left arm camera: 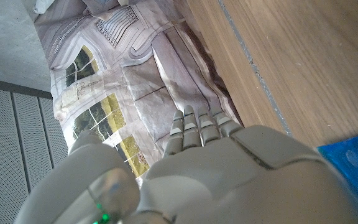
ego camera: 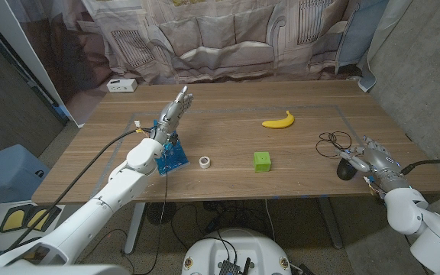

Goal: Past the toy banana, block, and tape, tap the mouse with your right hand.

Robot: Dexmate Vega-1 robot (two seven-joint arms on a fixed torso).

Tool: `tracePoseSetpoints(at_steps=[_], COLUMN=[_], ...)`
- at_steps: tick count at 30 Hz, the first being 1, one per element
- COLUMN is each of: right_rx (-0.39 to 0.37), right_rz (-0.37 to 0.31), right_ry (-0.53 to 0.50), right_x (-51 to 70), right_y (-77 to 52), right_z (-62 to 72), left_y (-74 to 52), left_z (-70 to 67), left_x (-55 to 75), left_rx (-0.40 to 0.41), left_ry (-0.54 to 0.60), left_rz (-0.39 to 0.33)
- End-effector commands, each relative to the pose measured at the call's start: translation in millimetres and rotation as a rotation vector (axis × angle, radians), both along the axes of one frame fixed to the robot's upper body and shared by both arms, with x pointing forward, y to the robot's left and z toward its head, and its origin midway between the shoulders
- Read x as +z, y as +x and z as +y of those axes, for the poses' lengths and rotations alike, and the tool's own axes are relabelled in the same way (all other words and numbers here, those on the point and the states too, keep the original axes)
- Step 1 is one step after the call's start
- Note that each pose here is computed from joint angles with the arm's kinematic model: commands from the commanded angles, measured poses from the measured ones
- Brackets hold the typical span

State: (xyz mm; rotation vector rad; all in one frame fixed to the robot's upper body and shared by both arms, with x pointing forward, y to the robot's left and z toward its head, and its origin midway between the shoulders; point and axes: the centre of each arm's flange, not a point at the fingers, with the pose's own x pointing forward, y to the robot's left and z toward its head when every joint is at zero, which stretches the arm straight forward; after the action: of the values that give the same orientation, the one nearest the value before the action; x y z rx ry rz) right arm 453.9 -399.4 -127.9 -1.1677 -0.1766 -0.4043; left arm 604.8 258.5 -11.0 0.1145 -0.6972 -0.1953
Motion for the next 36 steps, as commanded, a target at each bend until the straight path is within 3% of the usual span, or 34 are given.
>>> tracePoseSetpoints(at_steps=[1, 36], right_rx=[-0.018, -0.052], right_rz=[0.02, 0.089], right_ry=[0.013, 0.008], right_x=[-6.3, -14.8], right_y=[5.3, 21.0], right_z=[-4.9, -12.4], left_y=[0.8, 5.1], left_z=[-1.8, -4.8], left_x=[-3.3, -4.2], left_rx=[0.0, 0.002], left_ry=[-0.001, 0.002], left_rz=[0.011, 0.02])
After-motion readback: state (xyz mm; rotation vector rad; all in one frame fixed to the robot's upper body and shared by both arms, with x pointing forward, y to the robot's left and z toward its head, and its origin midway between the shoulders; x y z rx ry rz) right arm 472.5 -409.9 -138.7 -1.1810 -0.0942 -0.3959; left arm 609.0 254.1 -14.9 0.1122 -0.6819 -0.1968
